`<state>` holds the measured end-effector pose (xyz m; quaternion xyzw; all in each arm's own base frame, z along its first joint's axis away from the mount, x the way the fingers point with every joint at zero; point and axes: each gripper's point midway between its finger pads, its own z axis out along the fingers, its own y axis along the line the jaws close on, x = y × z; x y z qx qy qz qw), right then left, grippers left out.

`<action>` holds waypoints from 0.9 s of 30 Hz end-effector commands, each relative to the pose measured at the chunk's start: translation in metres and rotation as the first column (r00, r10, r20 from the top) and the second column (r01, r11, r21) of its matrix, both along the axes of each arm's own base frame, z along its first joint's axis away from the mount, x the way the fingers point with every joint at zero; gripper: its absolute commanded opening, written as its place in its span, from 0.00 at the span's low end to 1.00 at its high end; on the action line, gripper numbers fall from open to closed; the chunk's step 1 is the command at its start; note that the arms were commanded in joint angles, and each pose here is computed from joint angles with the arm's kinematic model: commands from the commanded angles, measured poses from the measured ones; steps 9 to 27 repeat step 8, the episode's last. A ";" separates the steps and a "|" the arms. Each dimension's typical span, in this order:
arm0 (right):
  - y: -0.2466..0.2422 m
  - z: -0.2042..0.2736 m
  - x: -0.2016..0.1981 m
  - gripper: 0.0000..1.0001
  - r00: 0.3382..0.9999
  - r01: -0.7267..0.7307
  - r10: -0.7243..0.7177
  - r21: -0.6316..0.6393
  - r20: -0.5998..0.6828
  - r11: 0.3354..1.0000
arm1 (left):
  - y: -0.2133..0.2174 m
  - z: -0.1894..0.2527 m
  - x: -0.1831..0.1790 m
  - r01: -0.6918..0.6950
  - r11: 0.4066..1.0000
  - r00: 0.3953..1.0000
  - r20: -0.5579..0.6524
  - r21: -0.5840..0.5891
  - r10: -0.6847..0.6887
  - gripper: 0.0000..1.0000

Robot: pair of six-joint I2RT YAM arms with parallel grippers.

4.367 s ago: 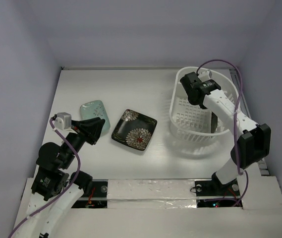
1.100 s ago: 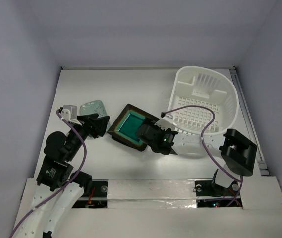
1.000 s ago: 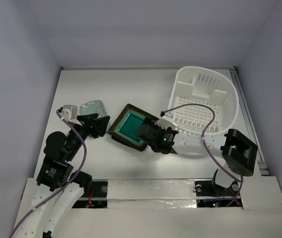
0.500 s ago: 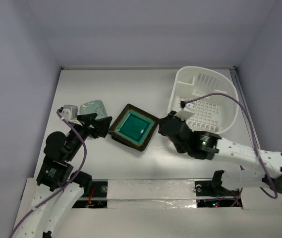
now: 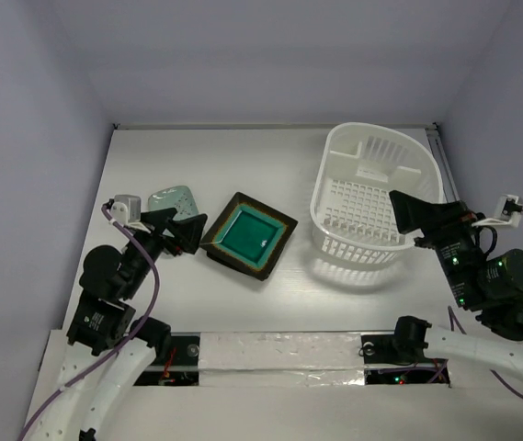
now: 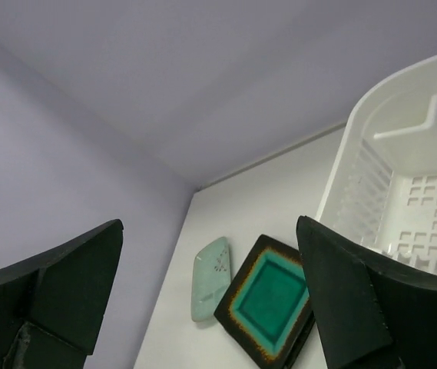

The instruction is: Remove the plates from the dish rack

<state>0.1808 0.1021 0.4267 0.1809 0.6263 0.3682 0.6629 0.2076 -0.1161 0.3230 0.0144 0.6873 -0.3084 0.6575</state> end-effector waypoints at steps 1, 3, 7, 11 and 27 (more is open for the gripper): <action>-0.008 -0.015 0.004 1.00 0.998 0.056 -0.056 -0.091 0.000 0.994 | 0.004 0.033 0.003 -0.021 0.999 0.997 0.074 -0.035 0.023 0.86; -0.011 -0.016 0.003 1.00 0.998 0.055 -0.055 -0.092 0.007 0.994 | 0.005 0.044 0.000 -0.023 0.999 0.995 0.094 -0.042 0.027 0.86; -0.023 -0.011 0.000 1.00 0.997 0.074 -0.072 -0.083 0.032 0.994 | 0.005 0.063 -0.001 -0.021 0.998 0.993 0.118 -0.057 0.028 0.86; -0.025 -0.009 -0.001 1.00 0.997 0.075 -0.072 -0.077 0.039 0.994 | 0.005 0.067 -0.001 -0.020 0.998 0.992 0.125 -0.063 0.028 0.87; -0.025 -0.009 -0.001 1.00 0.997 0.075 -0.072 -0.077 0.039 0.994 | 0.005 0.067 -0.001 -0.020 0.998 0.992 0.125 -0.063 0.028 0.87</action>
